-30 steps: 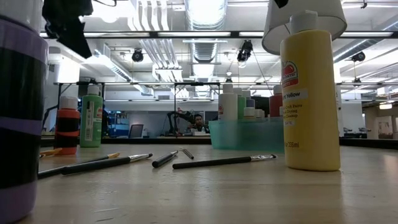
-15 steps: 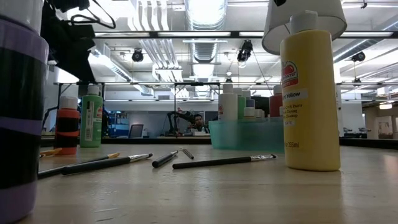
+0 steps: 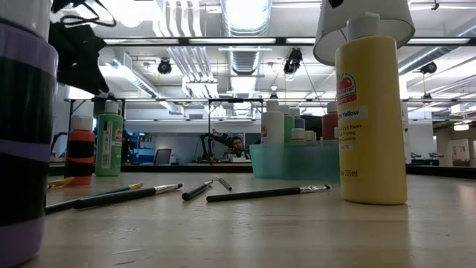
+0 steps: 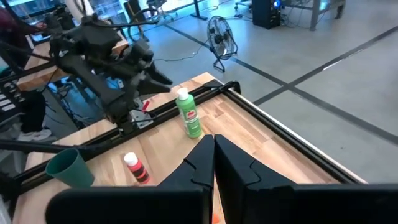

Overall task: Pick & Place Paint Supplies
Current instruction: Put the big green paint bottle into the green bin

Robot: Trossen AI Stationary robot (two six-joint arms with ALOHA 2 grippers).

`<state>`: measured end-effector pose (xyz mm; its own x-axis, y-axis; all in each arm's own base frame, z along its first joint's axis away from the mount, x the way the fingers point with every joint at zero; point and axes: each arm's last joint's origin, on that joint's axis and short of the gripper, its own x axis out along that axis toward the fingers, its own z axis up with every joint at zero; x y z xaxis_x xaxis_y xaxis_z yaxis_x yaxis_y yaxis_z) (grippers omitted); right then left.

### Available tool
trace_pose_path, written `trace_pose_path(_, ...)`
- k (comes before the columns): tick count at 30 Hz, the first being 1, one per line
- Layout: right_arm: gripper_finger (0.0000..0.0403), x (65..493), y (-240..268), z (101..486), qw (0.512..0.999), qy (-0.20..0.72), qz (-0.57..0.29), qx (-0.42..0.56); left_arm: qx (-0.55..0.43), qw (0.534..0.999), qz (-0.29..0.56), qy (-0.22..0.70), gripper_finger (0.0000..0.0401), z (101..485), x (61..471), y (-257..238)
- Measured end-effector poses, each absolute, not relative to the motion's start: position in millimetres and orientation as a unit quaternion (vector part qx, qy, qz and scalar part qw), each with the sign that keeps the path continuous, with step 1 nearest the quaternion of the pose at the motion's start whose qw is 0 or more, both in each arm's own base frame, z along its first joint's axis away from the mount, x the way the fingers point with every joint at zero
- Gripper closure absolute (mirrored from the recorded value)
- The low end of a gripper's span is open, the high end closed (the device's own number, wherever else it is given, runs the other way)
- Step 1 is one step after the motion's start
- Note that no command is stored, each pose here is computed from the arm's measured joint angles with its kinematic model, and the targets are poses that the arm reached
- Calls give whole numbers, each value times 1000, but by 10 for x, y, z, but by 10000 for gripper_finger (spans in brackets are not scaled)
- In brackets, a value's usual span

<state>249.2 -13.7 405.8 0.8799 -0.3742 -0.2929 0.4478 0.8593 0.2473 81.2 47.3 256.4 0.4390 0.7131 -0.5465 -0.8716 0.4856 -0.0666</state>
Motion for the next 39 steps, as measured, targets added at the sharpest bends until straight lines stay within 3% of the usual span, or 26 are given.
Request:
trace_pose_path(12, 394, 2490, -165, 4060, 955, 116, -222, 158, -181, 836, 485, 184, 233, 2154, 948, 532)
trace_pose_path(39, 394, 2482, -213, 4063, 950, 109, -250, 154, -121, 857, 482, 137, 233, 1975, 1122, 611)
